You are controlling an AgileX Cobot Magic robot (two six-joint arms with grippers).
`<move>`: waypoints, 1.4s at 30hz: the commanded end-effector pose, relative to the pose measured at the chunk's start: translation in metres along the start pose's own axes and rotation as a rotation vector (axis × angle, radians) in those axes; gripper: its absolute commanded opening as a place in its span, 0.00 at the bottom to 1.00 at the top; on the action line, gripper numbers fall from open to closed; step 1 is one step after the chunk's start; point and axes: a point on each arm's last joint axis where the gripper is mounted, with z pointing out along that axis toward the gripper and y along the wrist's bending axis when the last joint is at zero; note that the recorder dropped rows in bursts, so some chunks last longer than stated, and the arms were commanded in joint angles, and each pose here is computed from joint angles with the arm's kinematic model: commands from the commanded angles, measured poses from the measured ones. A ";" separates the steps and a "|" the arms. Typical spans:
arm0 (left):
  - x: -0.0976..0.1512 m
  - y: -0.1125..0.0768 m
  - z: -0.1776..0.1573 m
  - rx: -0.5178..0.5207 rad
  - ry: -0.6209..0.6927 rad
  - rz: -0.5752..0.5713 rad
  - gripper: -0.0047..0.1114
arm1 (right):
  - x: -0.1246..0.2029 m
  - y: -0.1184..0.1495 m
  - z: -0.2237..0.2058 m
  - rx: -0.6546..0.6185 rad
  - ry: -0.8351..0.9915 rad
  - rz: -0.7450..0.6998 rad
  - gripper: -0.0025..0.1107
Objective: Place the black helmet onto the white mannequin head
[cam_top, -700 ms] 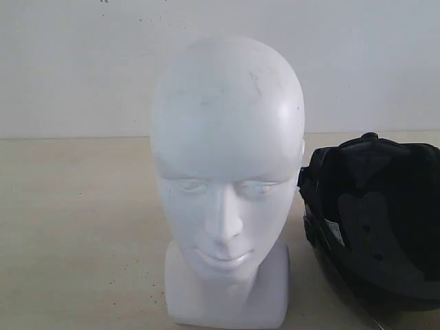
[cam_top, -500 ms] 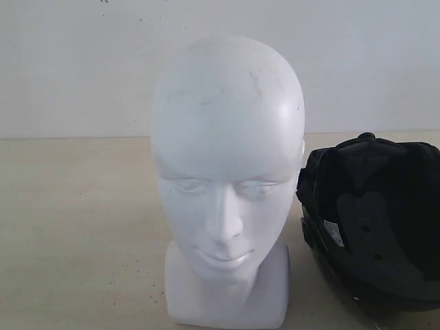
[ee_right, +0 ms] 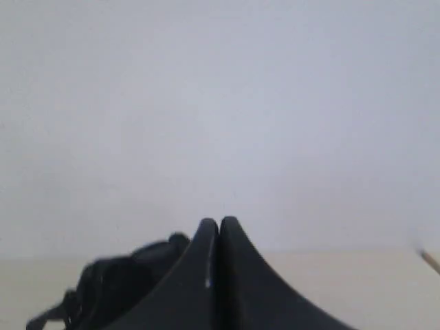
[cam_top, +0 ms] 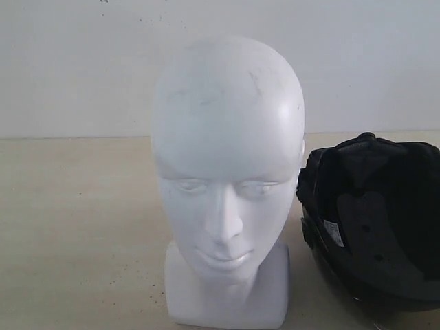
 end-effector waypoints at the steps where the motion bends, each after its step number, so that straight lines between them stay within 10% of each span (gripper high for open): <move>1: 0.001 0.000 0.000 0.003 -0.002 0.000 0.08 | -0.048 0.001 0.007 0.007 0.014 -0.008 0.02; 8: 0.001 0.000 0.000 0.003 -0.002 0.000 0.08 | -0.089 0.001 0.050 0.031 0.301 -0.073 0.02; 19: 0.001 0.000 0.000 0.003 -0.002 0.000 0.08 | -0.108 0.003 0.078 0.015 0.145 -0.041 0.02; 29: 0.001 0.000 0.000 0.003 -0.002 0.000 0.08 | -0.073 0.001 0.106 0.039 0.539 0.001 0.02; 42: 0.001 0.000 0.000 0.003 -0.002 0.000 0.08 | -0.045 0.000 0.107 0.063 0.557 0.093 0.02</move>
